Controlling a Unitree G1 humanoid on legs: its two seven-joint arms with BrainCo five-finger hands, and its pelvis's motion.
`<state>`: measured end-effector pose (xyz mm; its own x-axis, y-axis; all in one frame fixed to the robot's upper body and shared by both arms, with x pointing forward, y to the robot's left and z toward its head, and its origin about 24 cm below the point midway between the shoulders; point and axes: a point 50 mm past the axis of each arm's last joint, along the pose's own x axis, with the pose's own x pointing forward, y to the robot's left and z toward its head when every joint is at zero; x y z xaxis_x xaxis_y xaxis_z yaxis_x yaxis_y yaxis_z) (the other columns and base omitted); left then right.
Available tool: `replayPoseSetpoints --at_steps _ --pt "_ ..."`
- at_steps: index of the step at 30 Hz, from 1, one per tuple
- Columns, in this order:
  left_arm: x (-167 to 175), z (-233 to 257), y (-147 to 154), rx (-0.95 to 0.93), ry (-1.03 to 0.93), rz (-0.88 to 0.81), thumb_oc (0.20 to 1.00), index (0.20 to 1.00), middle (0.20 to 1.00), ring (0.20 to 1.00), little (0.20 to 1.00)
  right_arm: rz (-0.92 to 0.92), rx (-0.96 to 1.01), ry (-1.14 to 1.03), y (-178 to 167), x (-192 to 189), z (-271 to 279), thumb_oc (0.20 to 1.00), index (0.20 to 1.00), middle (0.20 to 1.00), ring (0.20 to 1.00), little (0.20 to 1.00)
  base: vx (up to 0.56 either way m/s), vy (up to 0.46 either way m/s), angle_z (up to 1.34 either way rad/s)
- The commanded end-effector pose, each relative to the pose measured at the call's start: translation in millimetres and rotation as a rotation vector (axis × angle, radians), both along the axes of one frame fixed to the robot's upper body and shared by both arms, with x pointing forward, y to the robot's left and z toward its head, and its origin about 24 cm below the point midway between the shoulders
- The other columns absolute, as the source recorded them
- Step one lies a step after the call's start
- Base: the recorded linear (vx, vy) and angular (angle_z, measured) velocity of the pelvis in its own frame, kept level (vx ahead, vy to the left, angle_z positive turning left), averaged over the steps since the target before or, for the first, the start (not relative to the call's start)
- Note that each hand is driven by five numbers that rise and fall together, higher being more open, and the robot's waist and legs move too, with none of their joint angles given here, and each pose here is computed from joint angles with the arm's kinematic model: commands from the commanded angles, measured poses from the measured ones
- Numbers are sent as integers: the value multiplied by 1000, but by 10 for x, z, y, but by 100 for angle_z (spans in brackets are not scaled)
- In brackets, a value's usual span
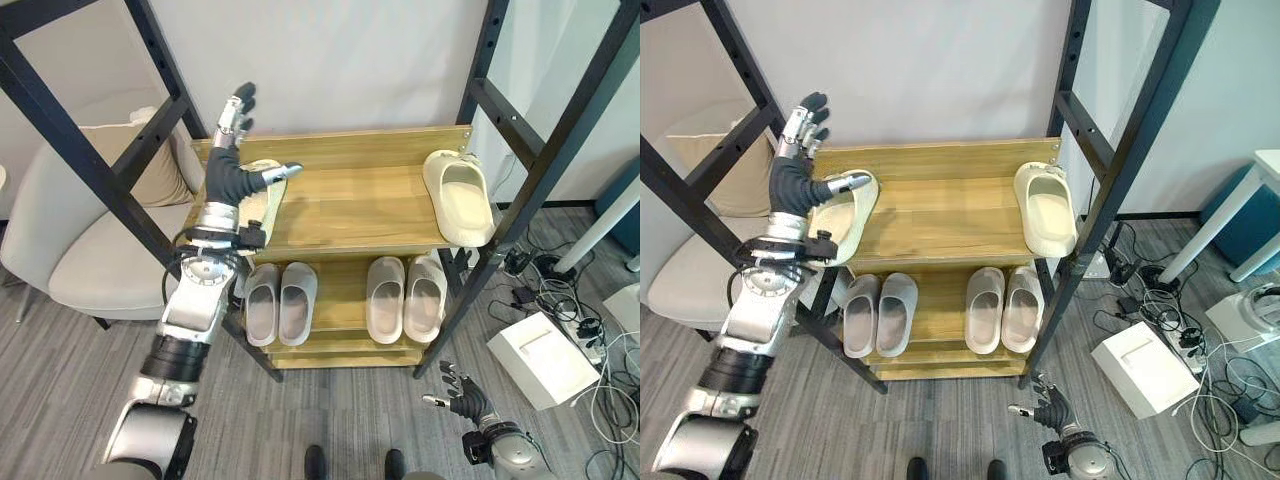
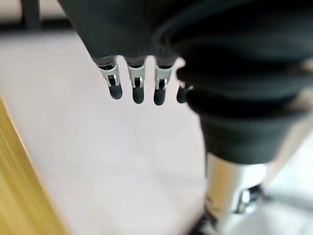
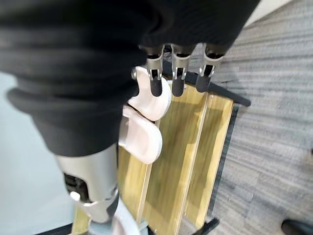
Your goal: Arrange the slippers neatly on the shoe rack.
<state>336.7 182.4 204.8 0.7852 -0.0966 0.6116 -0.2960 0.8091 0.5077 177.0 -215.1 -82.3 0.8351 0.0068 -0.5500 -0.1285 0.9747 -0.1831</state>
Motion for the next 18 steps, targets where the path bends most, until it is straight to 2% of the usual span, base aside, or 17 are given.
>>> replayPoseSetpoints --at_steps 1,4,6,7,10,18 --pt "45 327 -233 165 -214 73 1000 1000 1000 1000 1000 47 18 -139 82 202 216 1000 1000 1000 1000 1000 29 1 -8" --pt "187 345 -52 310 -212 243 1000 1000 1000 1000 1000 53 23 -134 73 181 205 1000 1000 1000 1000 1000 22 2 -8" --pt "225 372 0 342 -218 292 1000 1000 1000 1000 1000 59 23 -132 74 174 202 1000 1000 1000 1000 1000 28 0 -5" --pt "309 361 136 443 -185 389 1000 1000 1000 1000 1000 68 21 -131 73 165 200 1000 1000 1000 1000 1000 29 -4 -5" --pt "395 373 260 542 -152 477 1000 1000 1000 1000 1000 80 27 -135 87 157 205 1000 1000 1000 1000 1000 17 -4 -12" --pt "387 562 579 575 -159 608 1000 1000 1000 1000 1000 77 27 -105 81 93 146 1000 1000 1000 1000 1000 17 -7 -4"
